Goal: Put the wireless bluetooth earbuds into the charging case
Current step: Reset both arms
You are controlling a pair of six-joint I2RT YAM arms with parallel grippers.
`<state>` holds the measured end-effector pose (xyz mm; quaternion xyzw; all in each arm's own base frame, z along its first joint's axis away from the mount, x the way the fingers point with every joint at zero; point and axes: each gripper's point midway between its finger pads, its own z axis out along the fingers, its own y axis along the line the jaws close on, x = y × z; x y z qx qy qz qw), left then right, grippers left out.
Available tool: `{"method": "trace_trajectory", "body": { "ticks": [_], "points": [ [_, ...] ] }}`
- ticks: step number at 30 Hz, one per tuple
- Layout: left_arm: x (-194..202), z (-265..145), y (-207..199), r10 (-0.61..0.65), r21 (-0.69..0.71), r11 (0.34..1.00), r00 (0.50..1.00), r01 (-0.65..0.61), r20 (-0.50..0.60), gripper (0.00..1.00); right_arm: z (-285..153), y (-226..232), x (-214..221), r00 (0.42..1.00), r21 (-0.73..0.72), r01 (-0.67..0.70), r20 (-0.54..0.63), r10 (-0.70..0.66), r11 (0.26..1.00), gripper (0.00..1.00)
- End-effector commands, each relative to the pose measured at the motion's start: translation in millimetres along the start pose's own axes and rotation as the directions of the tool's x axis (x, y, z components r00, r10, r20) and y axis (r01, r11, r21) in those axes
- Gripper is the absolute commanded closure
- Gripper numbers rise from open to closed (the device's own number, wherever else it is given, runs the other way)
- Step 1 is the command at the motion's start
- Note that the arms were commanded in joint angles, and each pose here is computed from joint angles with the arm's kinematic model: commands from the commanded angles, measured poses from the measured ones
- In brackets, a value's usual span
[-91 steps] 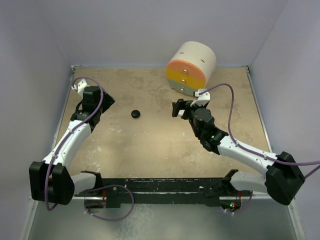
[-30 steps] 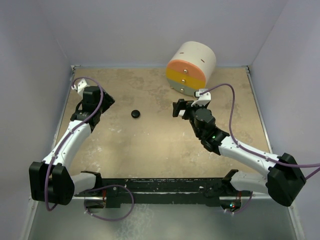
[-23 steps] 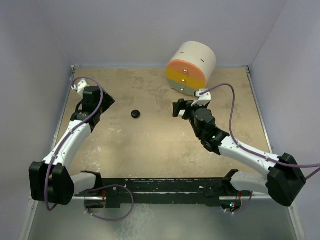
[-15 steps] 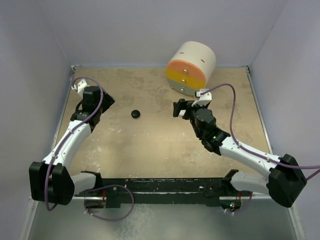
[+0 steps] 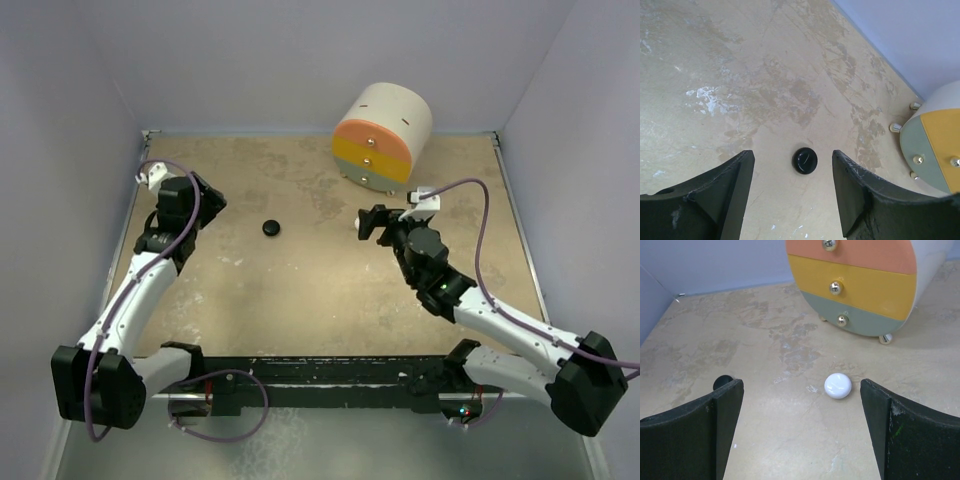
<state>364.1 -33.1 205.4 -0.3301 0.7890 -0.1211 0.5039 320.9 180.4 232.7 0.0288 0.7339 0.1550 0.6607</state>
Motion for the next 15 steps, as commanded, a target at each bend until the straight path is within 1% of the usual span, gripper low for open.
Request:
{"method": "trace_trajectory", "body": {
  "ticks": [1, 6, 15],
  "points": [
    [-3, -10, 3, -0.005, 0.017, 1.0, 1.0, 0.005, 0.02, 0.37, -12, -10, -6, 0.998, 0.018, -0.058, 0.029, 0.057, 0.998, 0.0],
    [3, -17, 13, 0.002, 0.0, 1.0, 1.0, -0.002, 0.012, 0.37, -28, -17, 1, 0.994, 0.003, -0.104, 0.024, 0.104, 0.995, 0.0],
    [4, -38, 32, -0.014, -0.003, 1.0, 0.998, 0.015, 0.067, 0.37, -45, -23, 2, 0.991, -0.025, -0.131, 0.028, 0.132, 0.991, 0.0]
  ]
}}
